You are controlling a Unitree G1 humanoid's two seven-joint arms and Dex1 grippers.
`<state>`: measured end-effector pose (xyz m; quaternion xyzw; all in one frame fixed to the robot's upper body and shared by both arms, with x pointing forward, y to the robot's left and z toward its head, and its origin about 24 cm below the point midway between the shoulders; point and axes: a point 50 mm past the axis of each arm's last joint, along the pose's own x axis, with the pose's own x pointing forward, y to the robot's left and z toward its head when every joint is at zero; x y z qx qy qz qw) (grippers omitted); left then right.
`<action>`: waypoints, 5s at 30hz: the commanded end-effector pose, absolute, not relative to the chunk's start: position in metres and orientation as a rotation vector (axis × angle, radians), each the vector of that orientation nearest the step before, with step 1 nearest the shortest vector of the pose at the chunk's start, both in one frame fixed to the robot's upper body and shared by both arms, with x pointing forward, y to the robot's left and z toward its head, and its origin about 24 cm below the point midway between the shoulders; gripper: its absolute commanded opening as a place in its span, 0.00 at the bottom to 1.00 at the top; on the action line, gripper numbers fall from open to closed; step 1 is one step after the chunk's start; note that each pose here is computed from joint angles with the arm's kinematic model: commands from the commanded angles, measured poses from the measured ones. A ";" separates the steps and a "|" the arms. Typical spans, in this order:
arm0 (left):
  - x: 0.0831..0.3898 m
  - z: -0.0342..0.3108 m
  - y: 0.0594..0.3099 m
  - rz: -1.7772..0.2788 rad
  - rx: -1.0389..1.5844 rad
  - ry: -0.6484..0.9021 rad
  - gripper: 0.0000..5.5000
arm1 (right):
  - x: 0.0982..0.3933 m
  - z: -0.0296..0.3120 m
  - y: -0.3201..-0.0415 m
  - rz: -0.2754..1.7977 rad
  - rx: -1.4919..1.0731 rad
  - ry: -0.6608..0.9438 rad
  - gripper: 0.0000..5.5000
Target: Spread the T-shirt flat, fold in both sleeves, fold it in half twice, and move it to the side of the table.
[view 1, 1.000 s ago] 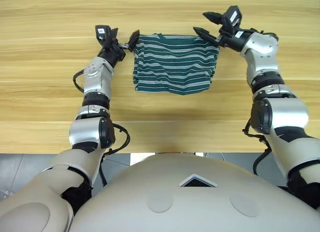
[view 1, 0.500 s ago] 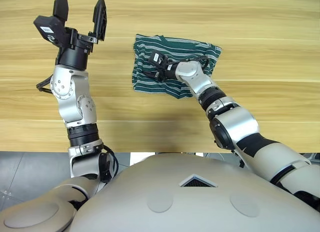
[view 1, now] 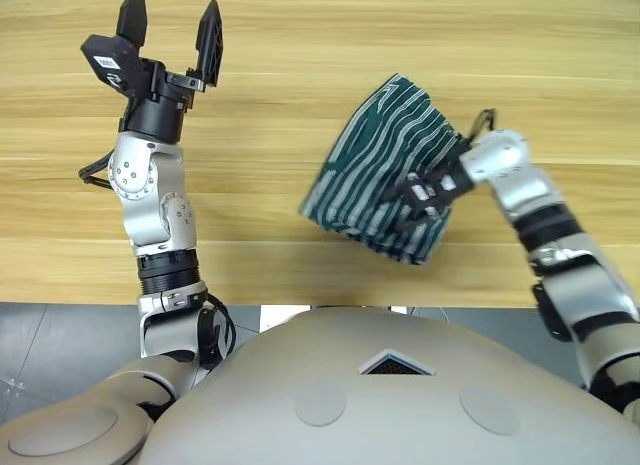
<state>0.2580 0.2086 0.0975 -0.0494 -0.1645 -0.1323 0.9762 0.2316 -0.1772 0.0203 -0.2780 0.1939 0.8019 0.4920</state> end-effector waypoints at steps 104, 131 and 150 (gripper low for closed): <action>0.139 0.001 0.236 -1.368 1.165 0.067 0.88 | 0.210 0.000 -0.140 1.708 -0.983 -0.287 0.50; 0.136 -0.021 0.237 -1.478 1.052 0.074 0.00 | 0.213 0.002 -0.138 1.705 -0.918 -0.328 0.02; 0.111 0.031 0.227 -1.308 0.566 0.037 0.00 | 0.195 0.046 -0.181 1.846 -0.383 -0.030 0.02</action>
